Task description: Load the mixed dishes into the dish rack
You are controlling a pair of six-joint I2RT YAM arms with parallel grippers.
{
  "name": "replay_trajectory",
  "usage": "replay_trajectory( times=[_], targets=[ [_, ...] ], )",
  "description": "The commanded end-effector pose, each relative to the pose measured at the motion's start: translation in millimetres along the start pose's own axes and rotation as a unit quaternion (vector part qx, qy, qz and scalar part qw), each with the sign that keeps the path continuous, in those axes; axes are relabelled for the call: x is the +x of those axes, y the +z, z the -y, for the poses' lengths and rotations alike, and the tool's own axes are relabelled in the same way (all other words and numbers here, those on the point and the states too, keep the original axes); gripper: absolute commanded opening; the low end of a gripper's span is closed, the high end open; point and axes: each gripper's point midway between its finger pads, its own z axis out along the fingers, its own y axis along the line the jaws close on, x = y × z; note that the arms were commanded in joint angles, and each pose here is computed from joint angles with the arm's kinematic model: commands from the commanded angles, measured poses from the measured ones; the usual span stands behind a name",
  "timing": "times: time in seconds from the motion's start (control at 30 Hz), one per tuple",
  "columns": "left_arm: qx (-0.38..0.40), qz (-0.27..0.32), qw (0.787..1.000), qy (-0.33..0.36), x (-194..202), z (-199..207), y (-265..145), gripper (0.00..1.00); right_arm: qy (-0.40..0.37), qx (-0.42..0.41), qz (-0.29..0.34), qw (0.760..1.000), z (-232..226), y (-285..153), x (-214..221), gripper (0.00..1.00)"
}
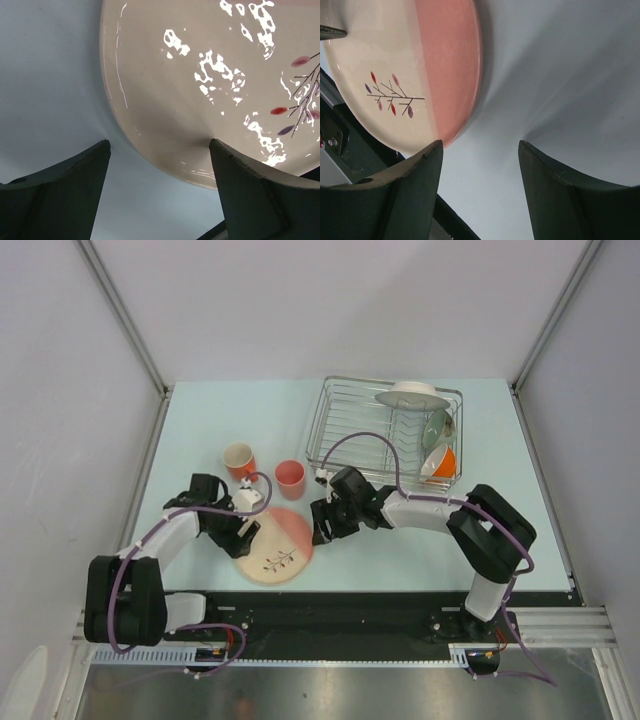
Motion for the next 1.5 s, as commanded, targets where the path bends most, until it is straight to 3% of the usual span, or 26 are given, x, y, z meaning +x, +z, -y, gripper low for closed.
replay_trajectory(
  times=[0.0, 0.4, 0.53, 0.8, 1.03, 1.1, 1.47],
  targets=[
    [0.016, 0.018, 1.000, -0.007, -10.1, -3.9, 2.8, 0.86, -0.030, -0.017, -0.003, 0.999, -9.9, 3.9, 2.0, 0.66],
    [0.110, 0.015, 0.993, -0.046, -27.4, 11.0, 9.4, 0.75, -0.038, -0.035, -0.014, 0.999, -15.9, 11.2, 9.3, 0.63],
    [0.134, 0.016, 0.990, -0.048, -29.5, 16.5, 12.5, 0.59, -0.038, -0.048, -0.018, 0.998, -18.1, 16.2, 11.4, 0.62],
    [0.162, 0.019, 0.986, -0.033, -34.1, 20.9, 14.8, 0.41, -0.029, -0.060, -0.016, 0.998, -16.2, 27.8, 8.5, 0.61],
    [0.185, 0.038, 0.982, -0.018, -52.8, 23.3, 11.2, 0.06, -0.011, -0.076, -0.011, 0.997, -12.2, 32.0, 6.0, 0.58],
    [0.185, 0.044, 0.982, -0.016, -60.0, 23.1, 10.0, 0.00, -0.004, -0.082, -0.010, 0.997, -10.2, 31.8, 5.3, 0.57],
    [0.193, 0.061, 0.979, 0.029, -90.4, 47.6, 3.1, 0.00, 0.007, -0.091, -0.012, 0.996, -6.4, 33.0, 7.1, 0.49]
  ],
)
